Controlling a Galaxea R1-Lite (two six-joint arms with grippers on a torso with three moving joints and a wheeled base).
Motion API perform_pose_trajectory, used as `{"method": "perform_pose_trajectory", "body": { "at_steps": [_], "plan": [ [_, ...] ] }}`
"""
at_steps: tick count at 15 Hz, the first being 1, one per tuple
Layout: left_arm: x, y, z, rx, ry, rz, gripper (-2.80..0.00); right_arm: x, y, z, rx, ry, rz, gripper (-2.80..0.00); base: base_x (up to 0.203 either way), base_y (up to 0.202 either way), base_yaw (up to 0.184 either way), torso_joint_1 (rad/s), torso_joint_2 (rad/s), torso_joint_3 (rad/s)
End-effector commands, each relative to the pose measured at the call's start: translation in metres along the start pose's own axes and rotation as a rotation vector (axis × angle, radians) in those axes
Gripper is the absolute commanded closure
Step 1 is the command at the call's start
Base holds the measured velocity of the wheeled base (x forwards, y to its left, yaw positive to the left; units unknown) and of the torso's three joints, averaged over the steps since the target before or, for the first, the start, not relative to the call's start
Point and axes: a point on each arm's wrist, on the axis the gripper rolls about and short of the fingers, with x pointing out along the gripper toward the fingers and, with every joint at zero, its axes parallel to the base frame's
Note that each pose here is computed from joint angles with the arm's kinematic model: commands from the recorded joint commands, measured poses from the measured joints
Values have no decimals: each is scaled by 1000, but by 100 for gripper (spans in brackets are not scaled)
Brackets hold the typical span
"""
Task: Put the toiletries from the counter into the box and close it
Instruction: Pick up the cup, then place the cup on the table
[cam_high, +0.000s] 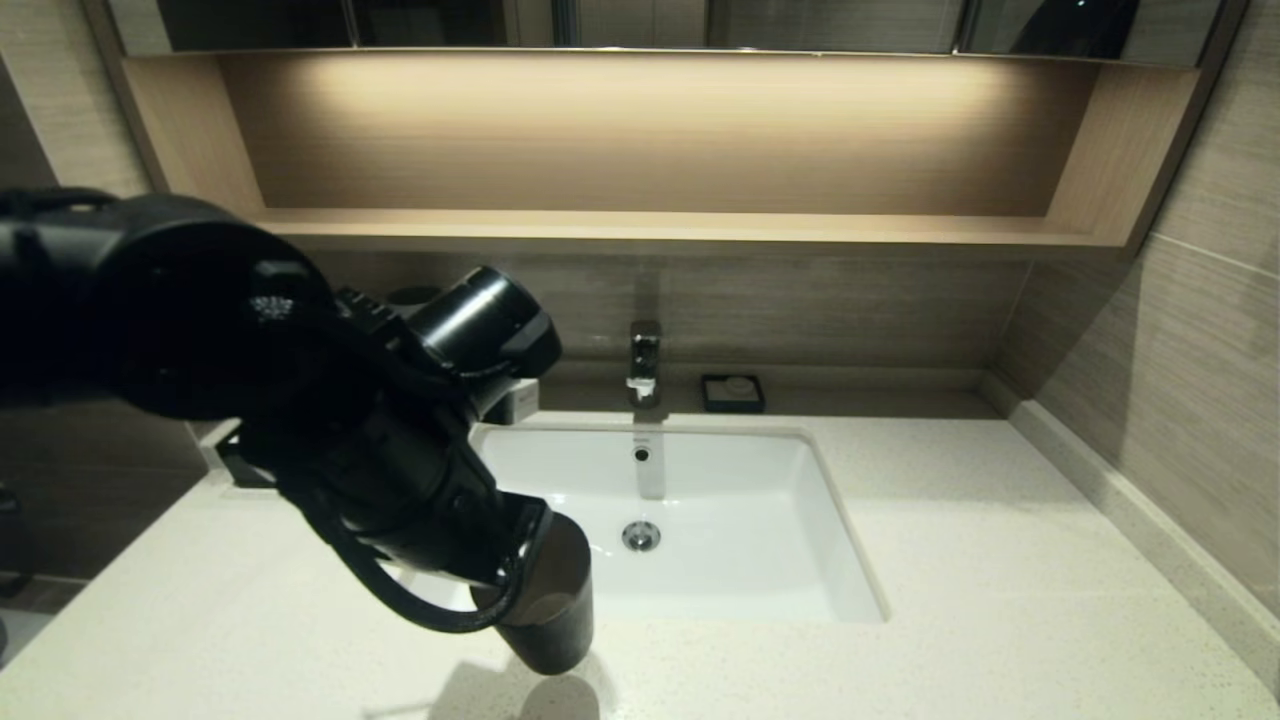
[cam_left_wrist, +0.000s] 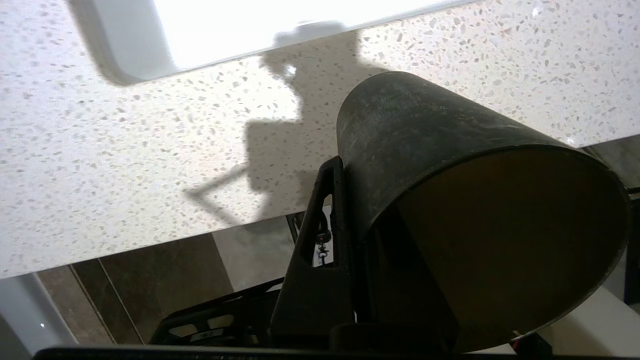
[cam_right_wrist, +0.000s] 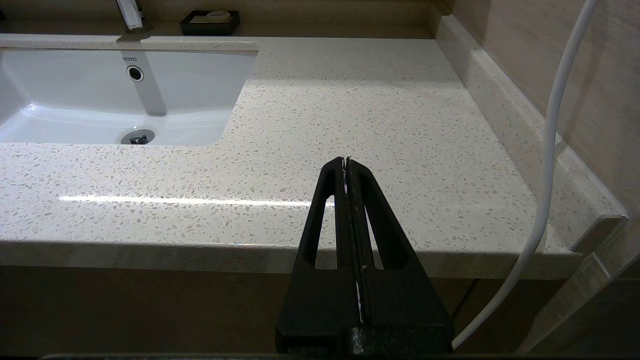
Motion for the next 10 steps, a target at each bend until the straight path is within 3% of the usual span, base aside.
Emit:
{"method": "perform_pose_trajectory", "body": {
  "at_steps": [1, 5, 10],
  "plan": [
    [-17, 10, -4, -20, -61, 59, 0, 0, 0, 0, 0, 0, 0, 0, 0, 0, 0, 0, 0, 0],
    [-25, 42, 4, -93, -96, 144, 0, 0, 0, 0, 0, 0, 0, 0, 0, 0, 0, 0, 0, 0],
    [-43, 107, 21, -208, -163, 253, 0, 0, 0, 0, 0, 0, 0, 0, 0, 0, 0, 0, 0, 0]
  ]
}}
